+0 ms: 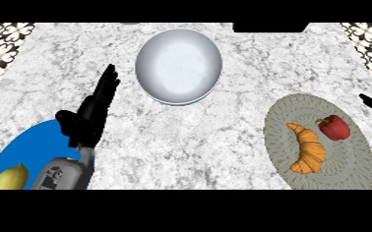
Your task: Pick the bell pepper from the placemat and place it in the bowl
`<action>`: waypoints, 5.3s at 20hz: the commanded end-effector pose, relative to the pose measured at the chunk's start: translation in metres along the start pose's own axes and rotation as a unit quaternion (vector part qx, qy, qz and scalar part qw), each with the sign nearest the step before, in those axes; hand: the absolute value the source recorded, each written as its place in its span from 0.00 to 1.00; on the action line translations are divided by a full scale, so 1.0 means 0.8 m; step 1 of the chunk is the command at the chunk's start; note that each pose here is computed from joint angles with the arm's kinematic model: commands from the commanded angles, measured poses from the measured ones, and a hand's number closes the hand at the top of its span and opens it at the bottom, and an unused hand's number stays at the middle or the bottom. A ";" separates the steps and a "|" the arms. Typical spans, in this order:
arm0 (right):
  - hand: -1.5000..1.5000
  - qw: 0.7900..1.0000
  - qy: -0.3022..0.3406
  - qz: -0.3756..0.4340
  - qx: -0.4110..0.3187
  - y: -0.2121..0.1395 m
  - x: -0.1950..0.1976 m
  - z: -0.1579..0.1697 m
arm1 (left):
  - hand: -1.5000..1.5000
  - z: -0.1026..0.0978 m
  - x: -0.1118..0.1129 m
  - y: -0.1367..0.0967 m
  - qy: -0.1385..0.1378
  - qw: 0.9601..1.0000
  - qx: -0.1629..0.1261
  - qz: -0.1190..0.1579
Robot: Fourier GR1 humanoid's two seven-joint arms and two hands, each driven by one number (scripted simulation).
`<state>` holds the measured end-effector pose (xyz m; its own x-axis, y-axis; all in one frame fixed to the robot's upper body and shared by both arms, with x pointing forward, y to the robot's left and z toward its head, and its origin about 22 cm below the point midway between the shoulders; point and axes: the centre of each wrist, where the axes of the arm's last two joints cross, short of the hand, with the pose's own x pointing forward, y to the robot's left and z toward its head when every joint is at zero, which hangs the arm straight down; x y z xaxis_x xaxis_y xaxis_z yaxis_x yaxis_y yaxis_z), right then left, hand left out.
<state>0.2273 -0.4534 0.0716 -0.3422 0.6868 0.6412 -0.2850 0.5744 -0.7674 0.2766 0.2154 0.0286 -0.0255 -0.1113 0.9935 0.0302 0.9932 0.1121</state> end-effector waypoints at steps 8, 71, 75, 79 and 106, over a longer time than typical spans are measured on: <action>0.00 0.996 -0.051 -0.072 0.002 0.000 -0.039 0.022 | 0.50 -0.009 -0.005 -0.001 0.000 1.000 0.005 0.005; 1.00 0.893 -0.328 -0.181 0.250 0.311 0.103 -0.219 | 0.50 0.010 -0.007 -0.001 0.010 1.000 -0.004 0.000; 1.00 0.882 -0.390 -0.188 0.186 0.301 0.178 -0.244 | 0.50 0.013 -0.014 0.021 0.024 0.999 0.025 -0.003; 1.00 0.884 -0.415 -0.167 0.137 0.266 0.265 -0.248 | 0.50 0.019 -0.011 0.017 0.015 0.999 0.031 -0.005; 1.00 0.971 -0.233 0.050 -0.011 0.106 0.485 -0.311 | 0.50 0.000 0.007 0.003 -0.001 1.000 -0.001 -0.001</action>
<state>0.2687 -0.0329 0.2612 -0.7238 0.3510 0.5941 -0.3198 0.5922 -0.7396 0.2717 0.2144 0.0305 -0.0267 -0.1163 0.9928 0.0394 0.9923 0.1173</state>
